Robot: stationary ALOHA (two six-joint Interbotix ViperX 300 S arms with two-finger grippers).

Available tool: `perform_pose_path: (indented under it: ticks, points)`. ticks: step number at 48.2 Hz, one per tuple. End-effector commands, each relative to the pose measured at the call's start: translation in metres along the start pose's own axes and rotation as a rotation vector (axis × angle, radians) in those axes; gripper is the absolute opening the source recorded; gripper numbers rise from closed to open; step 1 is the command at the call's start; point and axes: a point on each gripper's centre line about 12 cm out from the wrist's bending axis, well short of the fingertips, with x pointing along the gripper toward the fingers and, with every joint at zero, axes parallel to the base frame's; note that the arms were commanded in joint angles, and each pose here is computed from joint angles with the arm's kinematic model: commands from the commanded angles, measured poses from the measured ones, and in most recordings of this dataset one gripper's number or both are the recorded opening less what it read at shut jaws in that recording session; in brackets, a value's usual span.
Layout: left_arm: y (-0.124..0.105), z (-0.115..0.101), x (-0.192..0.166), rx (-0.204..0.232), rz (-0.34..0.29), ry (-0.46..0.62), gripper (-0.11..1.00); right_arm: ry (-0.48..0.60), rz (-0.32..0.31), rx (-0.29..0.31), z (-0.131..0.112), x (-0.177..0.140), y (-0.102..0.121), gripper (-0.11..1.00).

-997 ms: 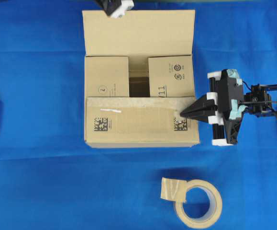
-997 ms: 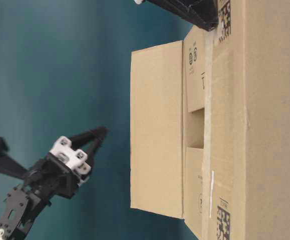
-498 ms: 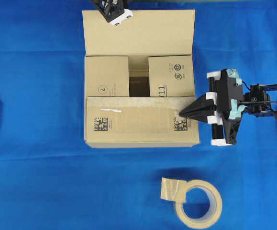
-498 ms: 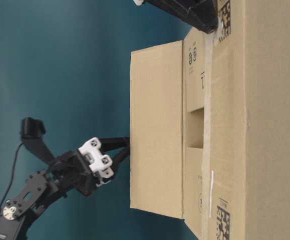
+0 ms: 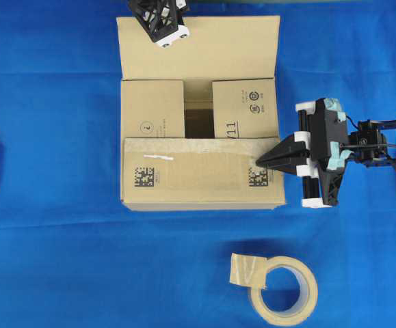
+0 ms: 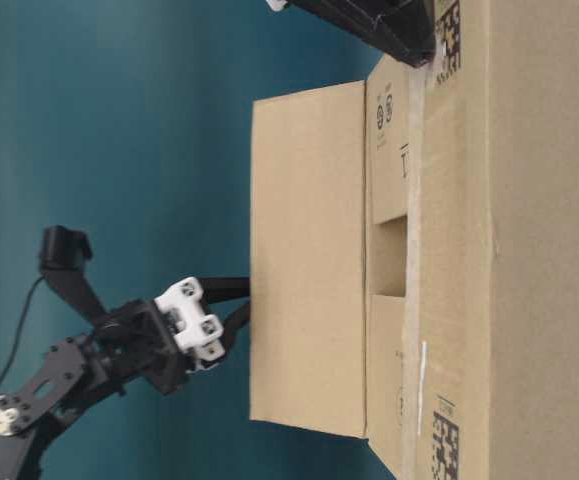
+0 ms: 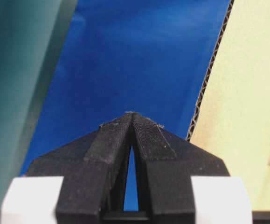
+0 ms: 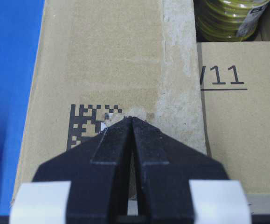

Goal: Close the cardboard box.
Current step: 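Fold the back flap forward over the box with the left gripper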

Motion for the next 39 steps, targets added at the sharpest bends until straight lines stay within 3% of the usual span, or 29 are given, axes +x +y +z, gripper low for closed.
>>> perform_pose_path:
  ticks: [1, 13, 26, 39]
  points:
    - [-0.008, 0.015, -0.03, 0.014, -0.001, -0.067, 0.0, -0.005, -0.003, -0.002, 0.002, 0.0, -0.001, 0.0]
    - [-0.037, 0.009, -0.052, 0.03, -0.045, -0.062, 0.0, -0.004, -0.006, -0.006, 0.002, 0.0, -0.002, 0.0]
    - [-0.078, -0.013, -0.062, 0.078, -0.104, -0.039, 0.0, -0.003, -0.013, -0.006, 0.003, 0.0, -0.005, 0.0]
    - [-0.122, -0.036, -0.066, 0.05, -0.17, -0.083, 0.0, -0.01, -0.015, -0.006, 0.003, -0.002, -0.005, 0.0]
